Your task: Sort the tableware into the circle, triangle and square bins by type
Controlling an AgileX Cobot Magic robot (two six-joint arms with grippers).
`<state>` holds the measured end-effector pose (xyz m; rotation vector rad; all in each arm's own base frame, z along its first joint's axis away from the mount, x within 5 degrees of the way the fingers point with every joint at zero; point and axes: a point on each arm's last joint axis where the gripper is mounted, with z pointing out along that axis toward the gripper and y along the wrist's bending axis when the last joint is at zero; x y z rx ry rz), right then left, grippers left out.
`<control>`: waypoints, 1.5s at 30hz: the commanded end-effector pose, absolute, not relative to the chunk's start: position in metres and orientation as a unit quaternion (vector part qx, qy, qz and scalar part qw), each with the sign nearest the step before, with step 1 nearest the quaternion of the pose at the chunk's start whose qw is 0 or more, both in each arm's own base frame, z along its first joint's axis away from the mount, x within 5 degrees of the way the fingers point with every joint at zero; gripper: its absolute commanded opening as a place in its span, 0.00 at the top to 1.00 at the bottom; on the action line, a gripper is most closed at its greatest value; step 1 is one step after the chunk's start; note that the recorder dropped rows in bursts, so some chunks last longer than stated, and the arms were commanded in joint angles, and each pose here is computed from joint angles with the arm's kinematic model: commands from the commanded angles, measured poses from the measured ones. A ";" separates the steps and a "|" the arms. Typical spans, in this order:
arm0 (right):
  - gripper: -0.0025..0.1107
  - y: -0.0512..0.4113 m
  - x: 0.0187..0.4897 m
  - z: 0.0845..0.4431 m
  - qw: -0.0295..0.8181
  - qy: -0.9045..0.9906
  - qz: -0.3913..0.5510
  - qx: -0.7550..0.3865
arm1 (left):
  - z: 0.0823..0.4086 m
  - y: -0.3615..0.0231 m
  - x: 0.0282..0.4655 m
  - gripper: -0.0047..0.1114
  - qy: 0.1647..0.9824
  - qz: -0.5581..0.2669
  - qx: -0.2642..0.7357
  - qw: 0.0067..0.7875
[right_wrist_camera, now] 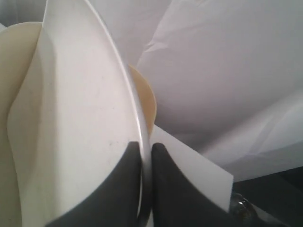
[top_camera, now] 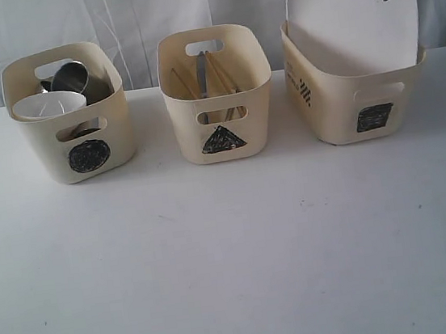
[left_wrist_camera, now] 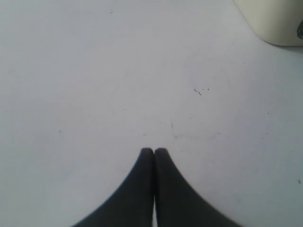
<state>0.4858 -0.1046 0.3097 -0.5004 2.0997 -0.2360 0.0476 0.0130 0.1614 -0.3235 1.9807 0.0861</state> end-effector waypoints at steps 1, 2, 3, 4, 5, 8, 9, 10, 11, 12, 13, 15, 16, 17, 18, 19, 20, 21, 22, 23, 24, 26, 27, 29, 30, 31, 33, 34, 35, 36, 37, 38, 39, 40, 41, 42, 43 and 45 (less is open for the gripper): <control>0.98 -0.099 0.488 0.312 0.480 0.863 -0.059 -0.146 | 0.160 0.013 0.047 0.96 0.833 0.035 -0.137 0.535; 0.98 -0.099 0.488 0.312 0.478 0.866 -0.052 -0.139 | 0.160 0.013 0.047 0.96 0.833 0.035 -0.137 0.535; 0.97 -0.098 0.487 0.311 0.473 0.869 -0.045 -0.137 | 0.160 0.013 0.047 0.96 0.833 0.035 -0.137 0.535; 0.96 -0.098 0.487 0.310 0.470 0.871 -0.043 -0.138 | 0.160 0.013 0.047 0.96 0.833 0.035 -0.137 0.535; 0.94 -0.097 0.486 0.309 0.465 0.873 -0.039 -0.140 | 0.160 0.013 0.047 0.96 0.833 0.035 -0.137 0.535; 0.84 -0.095 0.484 0.307 0.451 0.881 -0.026 -0.143 | 0.160 0.013 0.047 0.96 0.833 0.035 -0.137 0.535; 0.80 -0.095 0.484 0.306 0.448 0.882 -0.023 -0.142 | 0.160 0.013 0.047 0.96 0.833 0.035 -0.137 0.535; 0.77 -0.095 0.484 0.306 0.446 0.884 -0.019 -0.137 | 0.160 0.013 0.047 0.96 0.833 0.035 -0.137 0.535; 0.73 -0.095 0.484 0.306 0.446 0.885 -0.015 -0.130 | 0.160 0.013 0.047 0.96 0.833 0.035 -0.137 0.535; 0.70 -0.095 0.484 0.306 0.446 0.886 -0.014 -0.126 | 0.160 0.013 0.047 0.96 0.833 0.035 -0.137 0.535; 0.68 -0.095 0.484 0.306 0.446 0.886 -0.014 -0.126 | 0.160 0.013 0.047 0.96 0.833 0.035 -0.137 0.535; 0.65 -0.095 0.484 0.306 0.448 0.885 -0.015 -0.125 | 0.160 0.013 0.047 0.96 0.833 0.035 -0.137 0.535; 0.65 -0.096 0.484 0.307 0.451 0.883 -0.018 -0.124 | 0.160 0.013 0.047 0.96 0.833 0.035 -0.137 0.535; 0.65 -0.096 0.484 0.308 0.454 0.882 -0.021 -0.123 | 0.160 0.013 0.047 0.96 0.833 0.035 -0.137 0.535; 0.65 -0.096 0.484 0.309 0.456 0.881 -0.025 -0.124 | 0.160 0.013 0.047 0.96 0.833 0.035 -0.137 0.535; 0.65 -0.097 0.483 0.313 0.459 0.879 -0.031 -0.127 | 0.160 0.013 0.047 0.96 0.833 0.035 -0.137 0.535; 0.65 -0.096 0.481 0.319 0.463 0.877 -0.034 -0.128 | 0.160 0.013 0.047 0.96 0.833 0.035 -0.137 0.535; 0.65 -0.096 0.478 0.326 0.470 0.873 -0.037 -0.128 | 0.160 0.013 0.047 0.96 0.833 0.035 -0.137 0.535; 0.65 -0.095 0.474 0.335 0.478 0.868 -0.042 -0.129 | 0.160 0.013 0.047 0.96 0.833 0.035 -0.137 0.535; 0.65 -0.094 0.470 0.347 0.490 0.861 -0.047 -0.128 | 0.160 0.013 0.047 0.96 0.833 0.035 -0.137 0.535; 0.65 -0.093 0.466 0.357 0.501 0.854 -0.053 -0.127 | 0.160 0.013 0.047 0.96 0.833 0.035 -0.137 0.535; 0.65 -0.091 0.454 0.384 0.530 0.836 -0.067 -0.126 | 0.160 0.013 0.047 0.96 0.833 0.035 -0.137 0.535; 0.65 -0.090 0.448 0.395 0.543 0.827 -0.073 -0.125 | 0.160 0.013 0.047 0.96 0.833 0.035 -0.137 0.535; 0.65 -0.086 0.432 0.422 0.571 0.808 -0.084 -0.122 | 0.160 0.013 0.047 0.96 0.833 0.035 -0.137 0.535; 0.65 -0.084 0.424 0.435 0.583 0.800 -0.083 -0.115 | 0.160 0.013 0.047 0.96 0.833 0.035 -0.137 0.535; 0.66 -0.082 0.416 0.446 0.595 0.796 -0.068 -0.092 | 0.160 0.013 0.047 0.96 0.833 0.035 -0.137 0.535; 0.71 -0.076 0.398 0.464 0.603 0.798 -0.003 -0.017 | 0.160 0.013 0.047 0.96 0.833 0.035 -0.137 0.535; 0.76 -0.073 0.390 0.468 0.593 0.805 0.018 0.002 | 0.160 0.013 0.047 0.96 0.833 0.035 -0.137 0.535; 0.83 -0.070 0.382 0.472 0.579 0.815 0.034 0.012 | 0.160 0.013 0.047 0.96 0.833 0.035 -0.137 0.535; 0.90 -0.066 0.372 0.475 0.564 0.824 0.047 0.014 | 0.160 0.013 0.047 0.96 0.833 0.035 -0.137 0.535; 0.97 -0.064 0.366 0.478 0.554 0.831 0.057 0.018 | 0.160 0.013 0.047 0.96 0.833 0.035 -0.137 0.535; 0.98 -0.061 0.358 0.481 0.547 0.834 0.070 0.026 | 0.160 0.013 0.047 0.96 0.833 0.035 -0.137 0.535; 0.98 -0.056 0.352 0.483 0.548 0.831 0.085 0.038 | 0.160 0.013 0.047 0.96 0.833 0.035 -0.137 0.535; 0.98 -0.052 0.347 0.484 0.553 0.826 0.097 0.050 | 0.160 0.013 0.047 0.96 0.833 0.035 -0.137 0.535; 0.98 -0.048 0.341 0.485 0.564 0.816 0.107 0.068 | 0.160 0.013 0.047 0.96 0.833 0.035 -0.137 0.535; 0.98 -0.045 0.333 0.486 0.580 0.802 0.114 0.085 | 0.160 0.013 0.047 0.96 0.833 0.035 -0.137 0.535; 0.98 -0.042 0.325 0.487 0.598 0.787 0.116 0.096 | 0.160 0.013 0.047 0.96 0.833 0.035 -0.137 0.535; 0.98 -0.035 0.295 0.494 0.664 0.731 0.108 0.113 | 0.160 0.013 0.047 0.96 0.833 0.035 -0.137 0.535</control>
